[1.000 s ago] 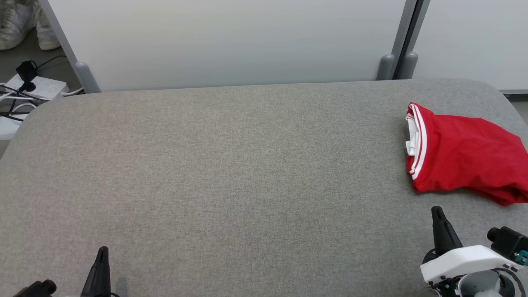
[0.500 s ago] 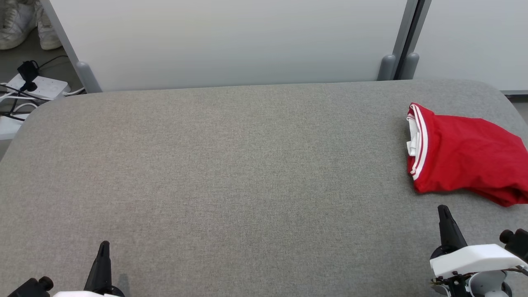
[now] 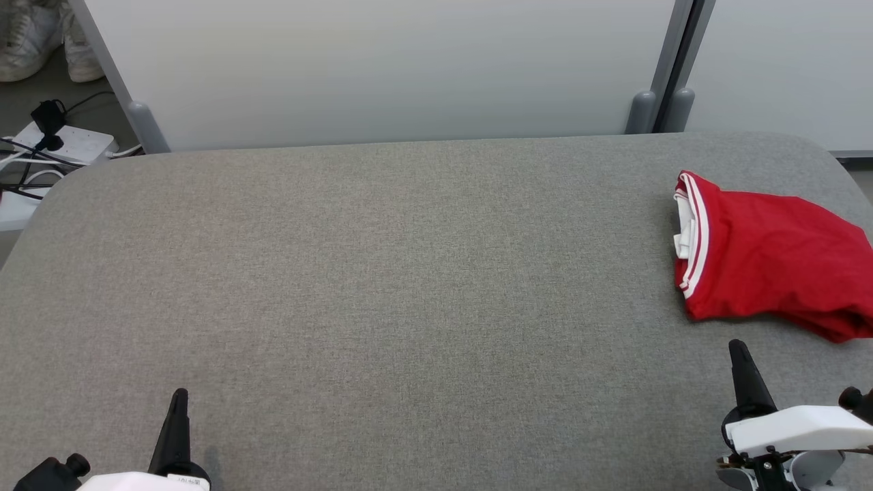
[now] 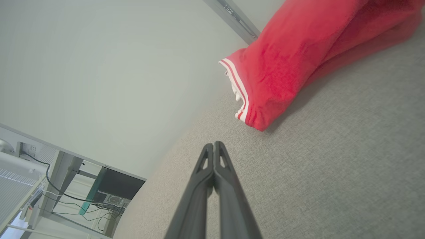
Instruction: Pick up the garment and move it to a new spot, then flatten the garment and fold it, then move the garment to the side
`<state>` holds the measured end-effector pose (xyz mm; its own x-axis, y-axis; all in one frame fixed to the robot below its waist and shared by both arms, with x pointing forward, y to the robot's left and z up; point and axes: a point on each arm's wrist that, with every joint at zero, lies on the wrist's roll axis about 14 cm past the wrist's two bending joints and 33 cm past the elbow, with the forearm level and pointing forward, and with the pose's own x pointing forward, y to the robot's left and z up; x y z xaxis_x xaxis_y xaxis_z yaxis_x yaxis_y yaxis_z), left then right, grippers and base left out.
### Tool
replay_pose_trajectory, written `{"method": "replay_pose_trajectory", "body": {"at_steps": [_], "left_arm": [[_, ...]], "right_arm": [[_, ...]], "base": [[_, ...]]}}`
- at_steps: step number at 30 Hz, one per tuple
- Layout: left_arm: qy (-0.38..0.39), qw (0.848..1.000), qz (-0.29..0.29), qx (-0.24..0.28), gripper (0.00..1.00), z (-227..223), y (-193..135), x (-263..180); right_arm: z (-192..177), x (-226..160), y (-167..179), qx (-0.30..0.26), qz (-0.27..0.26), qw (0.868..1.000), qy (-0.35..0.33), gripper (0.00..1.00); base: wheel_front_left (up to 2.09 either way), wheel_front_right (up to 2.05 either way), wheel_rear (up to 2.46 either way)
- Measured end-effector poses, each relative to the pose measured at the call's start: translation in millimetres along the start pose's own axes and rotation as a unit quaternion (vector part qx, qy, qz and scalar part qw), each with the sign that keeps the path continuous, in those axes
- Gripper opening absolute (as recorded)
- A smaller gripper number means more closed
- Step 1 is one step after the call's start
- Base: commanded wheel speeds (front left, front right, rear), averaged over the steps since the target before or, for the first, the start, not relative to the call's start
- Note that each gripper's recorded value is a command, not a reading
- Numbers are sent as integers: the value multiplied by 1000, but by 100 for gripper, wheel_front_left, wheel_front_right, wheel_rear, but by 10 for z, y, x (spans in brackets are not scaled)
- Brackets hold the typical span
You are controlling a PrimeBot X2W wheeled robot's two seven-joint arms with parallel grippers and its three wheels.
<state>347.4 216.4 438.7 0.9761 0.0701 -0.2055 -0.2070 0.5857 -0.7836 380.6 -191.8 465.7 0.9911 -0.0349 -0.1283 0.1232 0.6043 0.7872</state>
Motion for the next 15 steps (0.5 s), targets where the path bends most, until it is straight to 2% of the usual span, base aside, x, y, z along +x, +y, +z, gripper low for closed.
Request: {"method": "replay_pose_trajectory", "body": {"at_steps": [15], "left_arm": [[3, 996, -12, -84, 0, 10, -108, 48]], "right_arm": [[66, 9, 4, 88, 1, 996, -4, 0]], "base": [[0, 0, 0]]}}
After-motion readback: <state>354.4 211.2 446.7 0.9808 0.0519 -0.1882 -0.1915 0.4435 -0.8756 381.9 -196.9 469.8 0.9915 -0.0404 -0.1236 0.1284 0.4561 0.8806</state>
